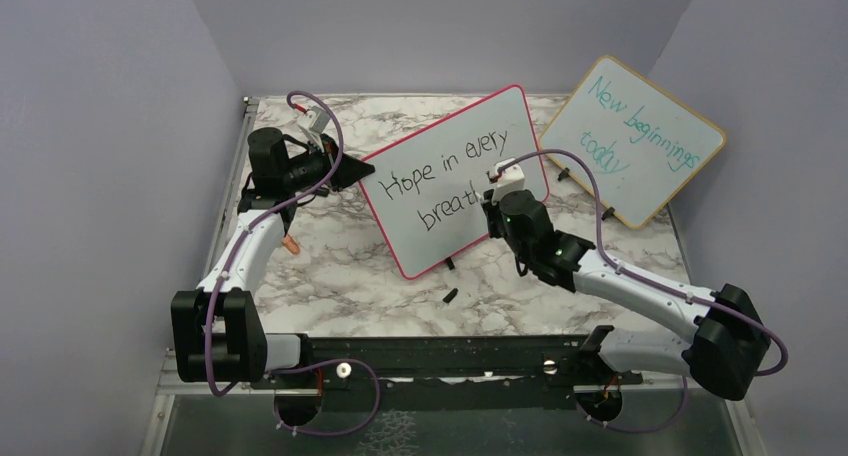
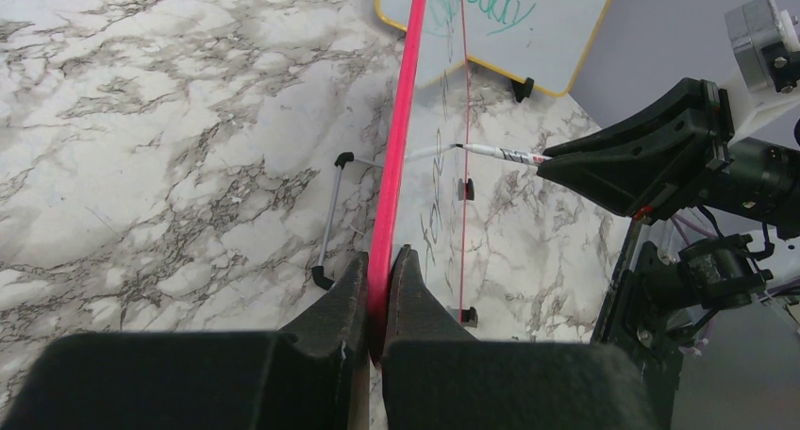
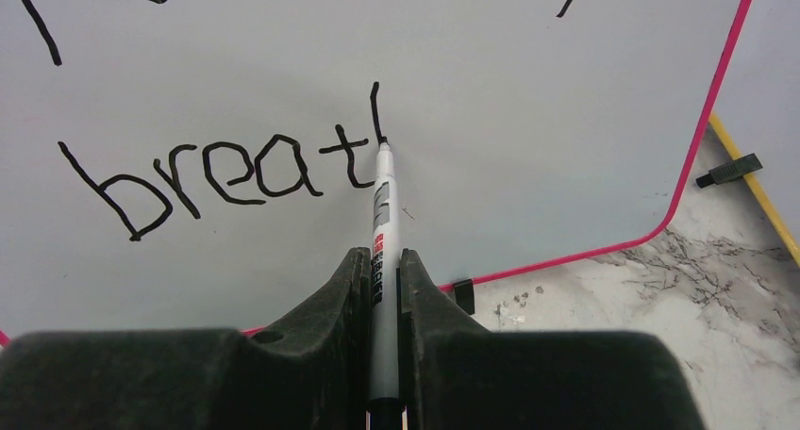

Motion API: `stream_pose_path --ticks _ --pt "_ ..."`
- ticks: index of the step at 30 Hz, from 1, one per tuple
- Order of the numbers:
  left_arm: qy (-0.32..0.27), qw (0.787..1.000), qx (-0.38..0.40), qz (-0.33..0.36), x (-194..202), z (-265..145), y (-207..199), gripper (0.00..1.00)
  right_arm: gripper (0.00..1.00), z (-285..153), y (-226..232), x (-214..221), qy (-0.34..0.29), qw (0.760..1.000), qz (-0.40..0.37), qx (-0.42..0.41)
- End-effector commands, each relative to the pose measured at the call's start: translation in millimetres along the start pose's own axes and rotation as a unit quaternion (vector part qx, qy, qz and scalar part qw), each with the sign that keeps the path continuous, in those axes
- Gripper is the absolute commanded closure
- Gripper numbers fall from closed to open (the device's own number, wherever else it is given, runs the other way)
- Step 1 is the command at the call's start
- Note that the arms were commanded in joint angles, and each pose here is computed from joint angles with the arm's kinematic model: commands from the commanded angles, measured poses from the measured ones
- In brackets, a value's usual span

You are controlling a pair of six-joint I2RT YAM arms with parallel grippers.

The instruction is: Write a sentence on the whiteboard

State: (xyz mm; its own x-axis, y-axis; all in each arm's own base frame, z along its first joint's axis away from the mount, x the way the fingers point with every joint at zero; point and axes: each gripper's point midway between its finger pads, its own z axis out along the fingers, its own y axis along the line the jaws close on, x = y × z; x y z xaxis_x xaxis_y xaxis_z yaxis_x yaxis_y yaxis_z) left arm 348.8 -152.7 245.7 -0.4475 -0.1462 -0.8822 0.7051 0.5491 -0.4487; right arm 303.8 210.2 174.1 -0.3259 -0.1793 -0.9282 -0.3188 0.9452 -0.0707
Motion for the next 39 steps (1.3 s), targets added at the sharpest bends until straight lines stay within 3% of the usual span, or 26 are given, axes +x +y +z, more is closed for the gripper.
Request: stream_pose_path --ticks 1,39 --pt "0.05 0.996 -0.079 0.002 44 1 43 1.0 0.99 5 -2 -25 -0.034 0.999 0.01 0.014" --pt "0.05 0.995 -0.082 0.004 44 0 44 1.0 0.99 -6 -17 26 0.04 0.998 0.023 0.033"
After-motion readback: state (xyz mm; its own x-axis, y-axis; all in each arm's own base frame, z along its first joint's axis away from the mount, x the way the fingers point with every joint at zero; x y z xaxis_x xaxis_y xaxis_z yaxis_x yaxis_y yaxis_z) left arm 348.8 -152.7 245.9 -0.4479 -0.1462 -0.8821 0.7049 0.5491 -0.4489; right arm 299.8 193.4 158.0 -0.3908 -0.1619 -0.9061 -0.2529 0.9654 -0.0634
